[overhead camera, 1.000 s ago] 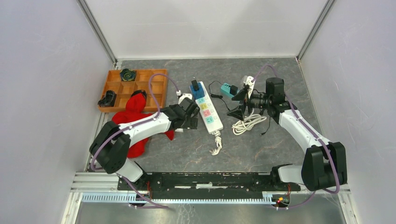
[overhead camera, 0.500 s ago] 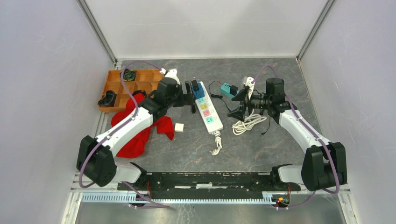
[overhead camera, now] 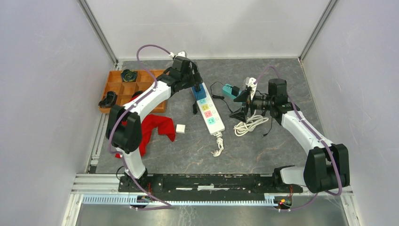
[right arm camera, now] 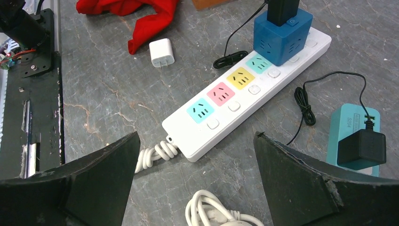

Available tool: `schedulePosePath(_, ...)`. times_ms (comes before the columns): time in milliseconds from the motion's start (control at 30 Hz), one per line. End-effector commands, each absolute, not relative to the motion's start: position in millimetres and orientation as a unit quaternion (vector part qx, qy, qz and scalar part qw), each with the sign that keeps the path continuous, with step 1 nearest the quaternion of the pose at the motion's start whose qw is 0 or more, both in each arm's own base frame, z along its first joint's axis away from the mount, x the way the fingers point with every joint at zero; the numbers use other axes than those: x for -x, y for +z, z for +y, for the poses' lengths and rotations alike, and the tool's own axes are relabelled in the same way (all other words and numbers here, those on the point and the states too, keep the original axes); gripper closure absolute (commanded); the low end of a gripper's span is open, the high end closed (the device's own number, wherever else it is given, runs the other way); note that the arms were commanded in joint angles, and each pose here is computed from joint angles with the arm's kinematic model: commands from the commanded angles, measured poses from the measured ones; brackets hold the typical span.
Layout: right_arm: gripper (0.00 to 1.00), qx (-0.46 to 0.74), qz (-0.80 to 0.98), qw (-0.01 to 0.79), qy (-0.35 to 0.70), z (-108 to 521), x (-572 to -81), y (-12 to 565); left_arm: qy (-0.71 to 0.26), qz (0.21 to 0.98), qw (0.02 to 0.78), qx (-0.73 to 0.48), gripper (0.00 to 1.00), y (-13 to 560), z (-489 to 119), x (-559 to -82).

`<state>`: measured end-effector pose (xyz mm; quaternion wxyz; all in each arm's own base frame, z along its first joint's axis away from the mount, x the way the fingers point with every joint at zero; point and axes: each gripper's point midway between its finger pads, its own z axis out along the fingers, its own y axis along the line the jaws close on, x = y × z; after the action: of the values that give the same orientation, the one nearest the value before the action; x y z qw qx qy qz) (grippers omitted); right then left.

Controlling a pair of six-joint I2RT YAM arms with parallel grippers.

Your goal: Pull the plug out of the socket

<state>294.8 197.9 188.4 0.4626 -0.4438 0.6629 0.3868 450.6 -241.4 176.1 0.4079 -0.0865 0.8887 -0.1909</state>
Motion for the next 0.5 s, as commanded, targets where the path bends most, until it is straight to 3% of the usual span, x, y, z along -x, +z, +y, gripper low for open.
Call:
schedulePosePath(0,0.02,0.456,0.646,0.478,0.382,198,-295,199,-0.168,0.888,0.408,0.131,0.22,180,-236,-463)
schedulePosePath(467,0.02,0.455,0.651,0.473,0.382,198,-297,194,-0.131,0.915,0.368,0.097,0.5,140,-261,-473)
